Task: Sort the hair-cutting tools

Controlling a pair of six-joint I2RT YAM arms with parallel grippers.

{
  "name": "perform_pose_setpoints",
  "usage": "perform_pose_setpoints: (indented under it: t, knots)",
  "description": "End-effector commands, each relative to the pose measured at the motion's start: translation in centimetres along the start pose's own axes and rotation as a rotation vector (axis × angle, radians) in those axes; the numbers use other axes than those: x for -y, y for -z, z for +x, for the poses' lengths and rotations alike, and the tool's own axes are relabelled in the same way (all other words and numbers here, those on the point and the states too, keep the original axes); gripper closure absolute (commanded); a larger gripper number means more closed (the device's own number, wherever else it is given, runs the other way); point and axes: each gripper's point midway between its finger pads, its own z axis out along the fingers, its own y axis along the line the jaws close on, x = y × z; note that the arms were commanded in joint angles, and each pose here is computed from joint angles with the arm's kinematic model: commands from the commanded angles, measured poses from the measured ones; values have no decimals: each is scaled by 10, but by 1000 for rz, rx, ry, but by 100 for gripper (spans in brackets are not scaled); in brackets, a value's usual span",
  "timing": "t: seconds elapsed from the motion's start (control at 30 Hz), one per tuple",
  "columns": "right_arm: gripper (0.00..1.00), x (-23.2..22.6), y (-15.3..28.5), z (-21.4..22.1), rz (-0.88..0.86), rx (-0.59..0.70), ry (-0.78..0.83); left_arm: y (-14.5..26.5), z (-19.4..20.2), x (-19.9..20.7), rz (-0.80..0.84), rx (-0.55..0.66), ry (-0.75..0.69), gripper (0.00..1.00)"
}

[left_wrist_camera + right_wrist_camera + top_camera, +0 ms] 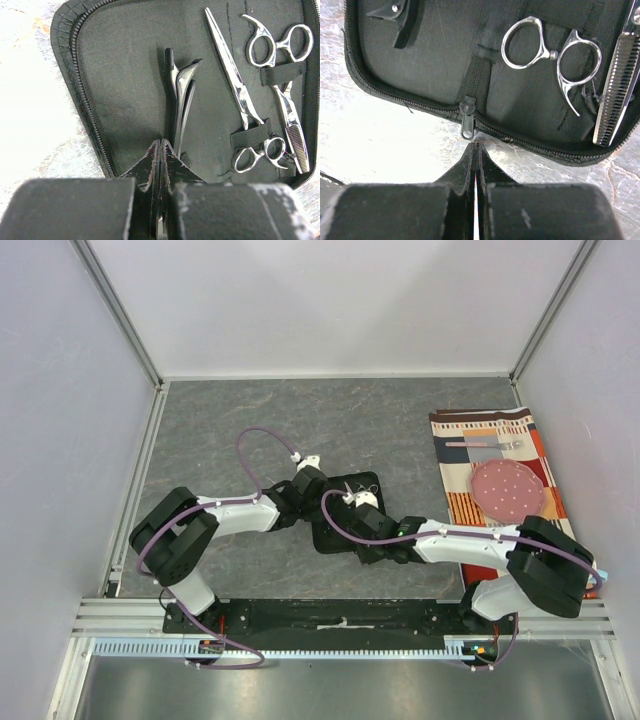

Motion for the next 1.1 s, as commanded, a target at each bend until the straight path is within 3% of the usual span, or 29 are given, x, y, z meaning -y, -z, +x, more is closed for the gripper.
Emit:
perform_pose_setpoints:
  t: [0.0, 0.13, 0.2, 0.37, 0.5, 0.67, 1.07]
  knots:
    - [100, -4, 13, -13, -1, 53, -21, 8, 41, -30, -107, -140, -18, 98]
    - [100, -2, 24, -38, 44, 114, -4, 30, 19, -12, -59, -106, -18, 98]
    - [92, 0, 28, -46, 65, 133, 3, 52, 0, -1, -31, -66, -11, 97]
    - [70, 11, 32, -56, 110, 167, 5, 103, -38, 7, 7, 41, -8, 72]
    - [63, 21, 34, -59, 132, 175, 4, 128, -46, 7, 118, 63, 26, 57]
    - [60, 36, 39, -65, 146, 192, -18, 119, -24, 8, 323, -21, 44, 50]
    - [59, 59, 52, -57, 159, 211, -40, 71, -23, 18, 542, -24, 110, 47]
